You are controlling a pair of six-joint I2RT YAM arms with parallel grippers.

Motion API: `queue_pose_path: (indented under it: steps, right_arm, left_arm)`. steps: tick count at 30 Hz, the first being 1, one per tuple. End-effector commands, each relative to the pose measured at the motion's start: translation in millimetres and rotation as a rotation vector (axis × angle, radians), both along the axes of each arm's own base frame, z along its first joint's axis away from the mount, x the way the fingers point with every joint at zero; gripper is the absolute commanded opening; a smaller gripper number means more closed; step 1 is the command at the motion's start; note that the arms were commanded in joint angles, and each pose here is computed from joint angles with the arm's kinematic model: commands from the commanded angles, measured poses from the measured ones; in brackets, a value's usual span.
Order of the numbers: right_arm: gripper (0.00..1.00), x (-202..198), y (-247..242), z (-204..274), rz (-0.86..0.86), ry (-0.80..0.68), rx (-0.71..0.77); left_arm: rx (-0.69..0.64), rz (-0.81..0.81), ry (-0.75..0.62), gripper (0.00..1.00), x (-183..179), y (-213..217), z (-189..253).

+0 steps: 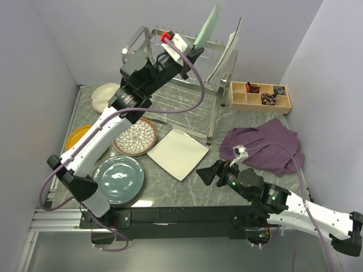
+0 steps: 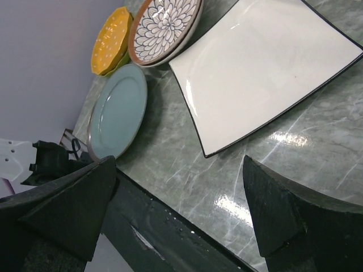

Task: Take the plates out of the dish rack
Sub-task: Unload the plate from the dish rack, then place the plate at the center of the board.

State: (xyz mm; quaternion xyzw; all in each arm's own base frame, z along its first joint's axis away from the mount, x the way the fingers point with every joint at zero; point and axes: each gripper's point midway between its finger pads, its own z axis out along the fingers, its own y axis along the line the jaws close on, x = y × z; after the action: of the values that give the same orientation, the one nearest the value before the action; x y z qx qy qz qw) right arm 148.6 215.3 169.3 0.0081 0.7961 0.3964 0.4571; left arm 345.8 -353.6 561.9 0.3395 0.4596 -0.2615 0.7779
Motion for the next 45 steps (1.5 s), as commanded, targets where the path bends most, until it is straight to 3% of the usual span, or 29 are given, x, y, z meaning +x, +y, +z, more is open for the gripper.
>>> queue_pose_path:
  steps: [1,12,19,24,34,45]
  right_arm:
    - [0.98,3.2,6.3,27.0,0.001,-0.039,0.062]
    - [0.98,0.4,-1.9,42.2,-0.005,-0.047,0.084]
    - [0.98,-1.6,-14.0,68.2,-0.025,-0.075,0.130]
    - [0.98,-4.5,-25.3,94.5,-0.043,-0.081,0.161]
    - [0.98,-12.1,-77.3,194.6,-0.155,-0.124,0.395]
    - [0.96,-1.6,-69.4,228.3,-0.193,-0.113,0.363]
  left_arm:
    - [-0.145,0.048,-0.265,0.01,-44.4,46.4,86.2]
    - [-0.081,0.195,-0.275,0.01,-70.2,86.8,89.8]
    - [0.007,0.271,-0.286,0.01,-108.5,86.9,72.8]
    - [0.091,0.306,-0.229,0.01,-127.6,87.0,23.9]
    - [0.215,0.314,-0.135,0.01,-160.9,83.0,-79.8]
    - [0.369,0.300,-0.108,0.01,-202.4,50.5,-158.5]
